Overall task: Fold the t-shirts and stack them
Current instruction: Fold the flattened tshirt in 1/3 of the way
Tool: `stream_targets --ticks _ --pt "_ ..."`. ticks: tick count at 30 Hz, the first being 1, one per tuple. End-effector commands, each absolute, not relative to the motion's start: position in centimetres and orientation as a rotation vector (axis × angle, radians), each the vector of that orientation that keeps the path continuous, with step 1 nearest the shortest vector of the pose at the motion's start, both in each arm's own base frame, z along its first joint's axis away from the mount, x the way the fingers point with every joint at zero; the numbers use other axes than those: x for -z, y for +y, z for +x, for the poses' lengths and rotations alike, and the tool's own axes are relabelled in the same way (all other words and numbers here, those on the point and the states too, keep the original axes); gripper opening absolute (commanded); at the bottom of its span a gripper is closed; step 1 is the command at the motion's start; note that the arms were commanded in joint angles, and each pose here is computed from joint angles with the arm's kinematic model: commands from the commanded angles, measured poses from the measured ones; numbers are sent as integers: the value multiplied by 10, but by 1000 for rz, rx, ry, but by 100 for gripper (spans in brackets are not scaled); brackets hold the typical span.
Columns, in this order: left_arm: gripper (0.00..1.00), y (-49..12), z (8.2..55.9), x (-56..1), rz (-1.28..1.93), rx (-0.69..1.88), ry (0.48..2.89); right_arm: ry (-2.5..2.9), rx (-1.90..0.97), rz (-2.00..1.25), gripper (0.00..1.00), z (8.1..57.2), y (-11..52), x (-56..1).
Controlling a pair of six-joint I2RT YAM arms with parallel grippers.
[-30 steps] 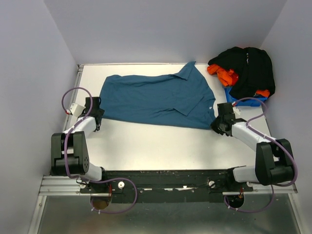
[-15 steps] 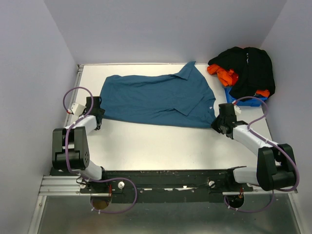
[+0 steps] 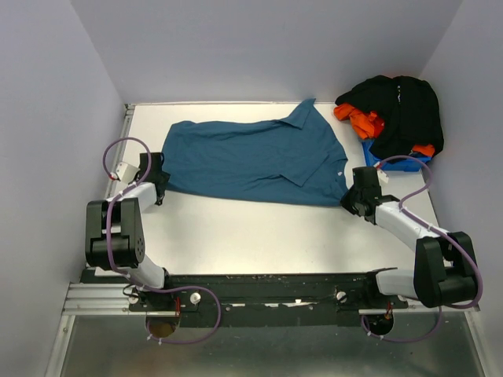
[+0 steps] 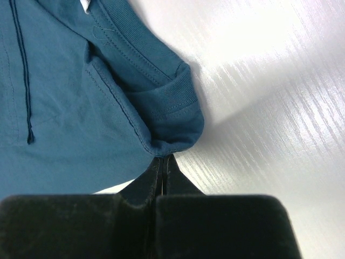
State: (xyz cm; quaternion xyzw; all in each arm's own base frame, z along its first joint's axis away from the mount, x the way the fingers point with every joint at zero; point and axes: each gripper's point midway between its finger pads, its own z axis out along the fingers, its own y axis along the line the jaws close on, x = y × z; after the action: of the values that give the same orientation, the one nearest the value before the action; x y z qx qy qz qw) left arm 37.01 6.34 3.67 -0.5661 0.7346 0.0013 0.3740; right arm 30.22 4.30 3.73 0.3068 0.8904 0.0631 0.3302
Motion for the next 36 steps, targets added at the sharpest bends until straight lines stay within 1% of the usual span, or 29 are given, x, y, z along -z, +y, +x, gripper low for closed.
stream_targets --ticks 1,5,7,8,9,13,15,16,21,28,34,36 --pt "73 61 379 -35 -1474 19 1893 2312 -166 784 1 305 41 -39" --pt "72 63 378 -41 -1453 34 1853 2312 -165 784 1 305 41 -39" --pt "60 60 387 -44 -1409 91 1840 2310 -167 781 1 305 41 -40" --pt "53 59 388 -42 -1413 105 1842 2311 -164 780 1 305 41 -40" --pt "45 59 389 -39 -1423 110 1848 2313 -168 779 1 305 41 -39" --pt "21 62 389 -33 -1439 95 1857 2315 -170 779 1 305 42 -39" --pt "3 65 386 -36 -1445 84 1843 2307 -162 781 1 304 40 -41" --pt "0 66 383 -37 -1451 79 1838 2304 -157 780 1 304 39 -41" --pt "0 68 369 -52 -1461 91 1779 2284 -136 792 1 303 35 -46" --pt "0 63 339 -47 -1471 83 1792 2234 -102 860 1 293 25 -53" --pt "0 66 319 -49 -1475 29 1807 2337 -39 1001 1 274 21 -34" --pt "0 68 313 -52 -1472 26 1791 2362 -57 1026 1 273 22 -27"
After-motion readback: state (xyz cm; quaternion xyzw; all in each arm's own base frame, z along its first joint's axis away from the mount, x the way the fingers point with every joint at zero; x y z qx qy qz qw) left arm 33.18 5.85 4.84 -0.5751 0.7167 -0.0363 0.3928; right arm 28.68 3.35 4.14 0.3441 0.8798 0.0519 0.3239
